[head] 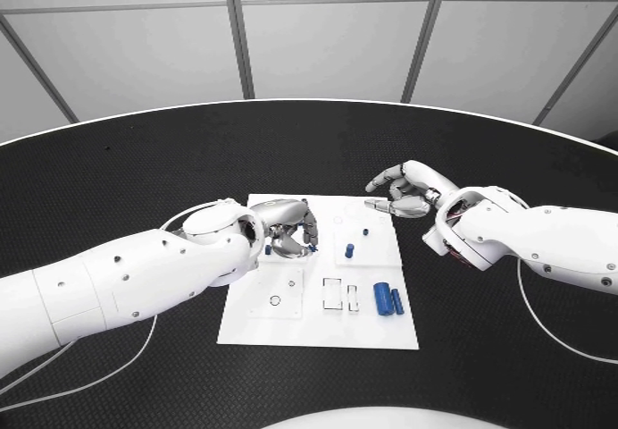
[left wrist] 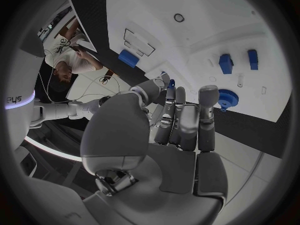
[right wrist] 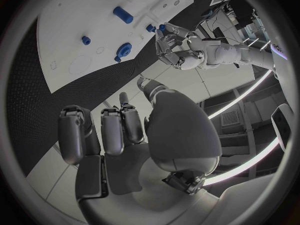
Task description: Assemble the parts on the task board
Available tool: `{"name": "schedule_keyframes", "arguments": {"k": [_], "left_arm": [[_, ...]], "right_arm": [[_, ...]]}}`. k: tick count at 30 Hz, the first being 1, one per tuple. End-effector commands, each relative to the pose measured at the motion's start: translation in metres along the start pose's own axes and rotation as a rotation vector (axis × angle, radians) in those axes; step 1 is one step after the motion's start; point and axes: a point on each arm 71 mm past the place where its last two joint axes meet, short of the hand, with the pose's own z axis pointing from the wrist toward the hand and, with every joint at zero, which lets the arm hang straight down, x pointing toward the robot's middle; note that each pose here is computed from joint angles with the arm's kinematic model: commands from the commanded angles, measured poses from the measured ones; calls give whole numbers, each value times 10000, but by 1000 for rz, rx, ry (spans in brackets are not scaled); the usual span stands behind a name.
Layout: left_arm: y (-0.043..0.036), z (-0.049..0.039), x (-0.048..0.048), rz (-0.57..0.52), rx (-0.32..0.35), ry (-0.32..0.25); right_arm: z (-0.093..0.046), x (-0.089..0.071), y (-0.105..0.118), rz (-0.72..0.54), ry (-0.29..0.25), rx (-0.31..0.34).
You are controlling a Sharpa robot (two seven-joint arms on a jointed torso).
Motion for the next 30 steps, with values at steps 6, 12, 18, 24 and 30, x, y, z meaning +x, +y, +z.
{"name": "schedule_keyframes", "arguments": {"k": [6, 12, 18, 24, 30], "left_arm": [[162, -72, -205, -63, -47, -32], [331, -89, -297, -121, -88, -48], [459, -68, -340, -167, -112, -63], [595, -43, -378, -209, -130, -83], [681, -20, -395, -230, -129, -104]], "right_arm": [[5, -1, -5, -1, -1, 0], [7, -3, -8, -1, -1, 1], [8, -1, -7, -1, -1, 1], [8, 2, -2, -1, -1, 0], [6, 5, 4, 0, 0, -1]]}}
